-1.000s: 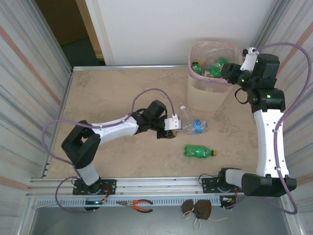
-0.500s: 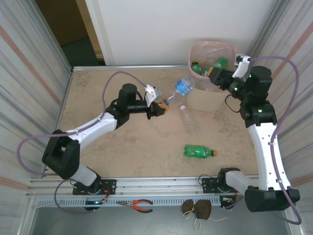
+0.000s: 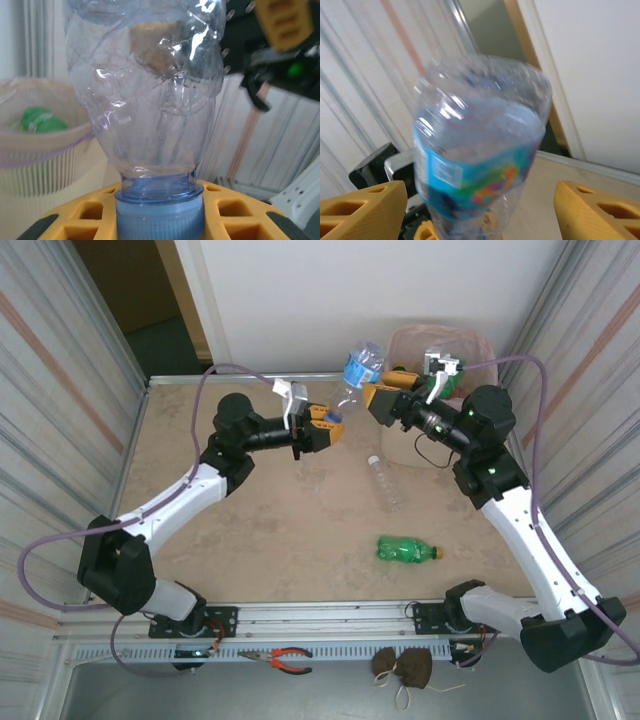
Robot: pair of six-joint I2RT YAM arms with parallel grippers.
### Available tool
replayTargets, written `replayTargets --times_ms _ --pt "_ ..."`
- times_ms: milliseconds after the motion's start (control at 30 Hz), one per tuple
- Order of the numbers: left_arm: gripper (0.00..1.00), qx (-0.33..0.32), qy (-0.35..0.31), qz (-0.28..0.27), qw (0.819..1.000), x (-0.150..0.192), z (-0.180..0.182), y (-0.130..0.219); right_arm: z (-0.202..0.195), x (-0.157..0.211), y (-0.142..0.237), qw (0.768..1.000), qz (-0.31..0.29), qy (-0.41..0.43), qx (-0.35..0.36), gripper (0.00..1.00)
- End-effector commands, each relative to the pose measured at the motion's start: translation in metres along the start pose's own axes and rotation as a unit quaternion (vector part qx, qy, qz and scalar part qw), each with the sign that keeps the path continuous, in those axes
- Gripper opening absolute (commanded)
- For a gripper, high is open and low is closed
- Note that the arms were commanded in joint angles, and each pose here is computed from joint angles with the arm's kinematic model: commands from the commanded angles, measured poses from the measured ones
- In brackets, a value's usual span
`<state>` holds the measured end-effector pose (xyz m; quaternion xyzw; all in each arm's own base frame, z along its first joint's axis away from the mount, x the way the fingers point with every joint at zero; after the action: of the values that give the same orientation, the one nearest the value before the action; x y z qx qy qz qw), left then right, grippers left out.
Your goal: Put the plastic bottles in the bin
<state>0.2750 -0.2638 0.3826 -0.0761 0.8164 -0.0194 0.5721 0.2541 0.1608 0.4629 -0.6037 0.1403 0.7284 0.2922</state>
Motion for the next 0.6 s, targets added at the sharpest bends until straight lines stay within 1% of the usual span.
replayTargets --times_ms 0,133,333,433,567 --pt "0.17 0.066 -0.008 -0.026 0.997 -0.035 -0.028 0.001 0.021 -0.027 -0.003 0.996 -0.054 0.039 -0.054 0.78" --pt "0.17 0.095 0.005 -0.027 0.995 -0.049 -0.037 -0.001 0.032 -0.037 -0.006 0.991 -0.077 0.049 -0.093 0.81" --pt "0.18 0.133 0.021 -0.033 0.990 -0.062 -0.046 -0.003 0.047 -0.052 -0.013 0.982 -0.101 0.061 -0.144 0.83" --pt "0.18 0.143 0.026 -0.036 0.989 -0.065 -0.049 -0.003 0.055 -0.058 -0.018 0.979 -0.108 0.066 -0.162 0.83" --pt "0.18 0.143 0.026 -0.037 0.989 -0.067 -0.052 -0.002 0.061 -0.064 -0.021 0.975 -0.117 0.071 -0.173 0.79"
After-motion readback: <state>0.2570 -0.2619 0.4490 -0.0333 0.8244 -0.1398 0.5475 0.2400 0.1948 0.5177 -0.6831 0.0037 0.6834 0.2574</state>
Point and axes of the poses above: each hand's point on the last joint's axis, 136 mm out from that joint toward the fingers, its own y axis back along the fingers, its own z axis along the line the jaws close on, x = y × z, the point moved 7 cm from there along y, back along the fingers, and after that the axes turned 11 degrees about y, right-handed, at the moved point
